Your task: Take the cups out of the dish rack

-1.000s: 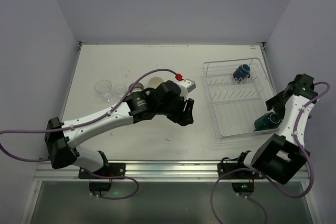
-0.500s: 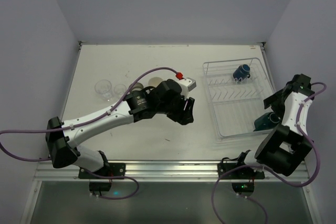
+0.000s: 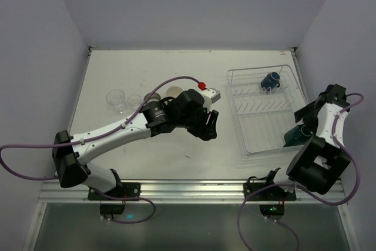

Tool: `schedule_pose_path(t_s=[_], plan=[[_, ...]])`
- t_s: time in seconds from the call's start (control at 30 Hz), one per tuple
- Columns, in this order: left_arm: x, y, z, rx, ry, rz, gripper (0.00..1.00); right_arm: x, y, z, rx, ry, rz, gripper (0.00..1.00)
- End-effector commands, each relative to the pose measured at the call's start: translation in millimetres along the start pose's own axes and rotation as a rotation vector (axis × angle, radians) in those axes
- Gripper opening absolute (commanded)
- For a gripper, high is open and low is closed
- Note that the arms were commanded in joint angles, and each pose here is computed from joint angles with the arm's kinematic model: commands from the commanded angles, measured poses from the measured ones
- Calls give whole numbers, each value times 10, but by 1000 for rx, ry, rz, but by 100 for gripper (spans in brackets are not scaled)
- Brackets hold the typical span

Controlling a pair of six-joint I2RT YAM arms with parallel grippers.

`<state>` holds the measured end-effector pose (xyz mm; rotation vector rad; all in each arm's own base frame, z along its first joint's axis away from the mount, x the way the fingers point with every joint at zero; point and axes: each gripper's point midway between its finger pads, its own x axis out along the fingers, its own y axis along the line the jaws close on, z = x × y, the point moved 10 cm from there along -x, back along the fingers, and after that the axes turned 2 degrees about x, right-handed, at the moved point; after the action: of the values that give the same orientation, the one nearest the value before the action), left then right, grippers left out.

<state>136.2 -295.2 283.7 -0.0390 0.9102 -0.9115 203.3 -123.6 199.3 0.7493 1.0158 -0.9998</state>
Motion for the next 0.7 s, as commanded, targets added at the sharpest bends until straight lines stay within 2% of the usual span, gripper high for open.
schedule_pose_path(t_s=[0.0, 0.5, 0.6, 0.63, 0.67], plan=[[-76, -53, 75, 23, -19, -28, 58, 79, 30, 33, 8, -14, 16, 95], [-4, -54, 44, 15, 8, -31, 59, 243, 43, -20, -14, -9, 34, 89], [0, -55, 50, 15, 6, -30, 59, 240, 42, -17, -15, -13, 34, 84], [5, -58, 46, 16, 8, -31, 59, 237, 52, -22, -20, -8, 45, 74], [11, -57, 47, 17, 8, -31, 59, 232, 60, -25, -24, -9, 50, 70]])
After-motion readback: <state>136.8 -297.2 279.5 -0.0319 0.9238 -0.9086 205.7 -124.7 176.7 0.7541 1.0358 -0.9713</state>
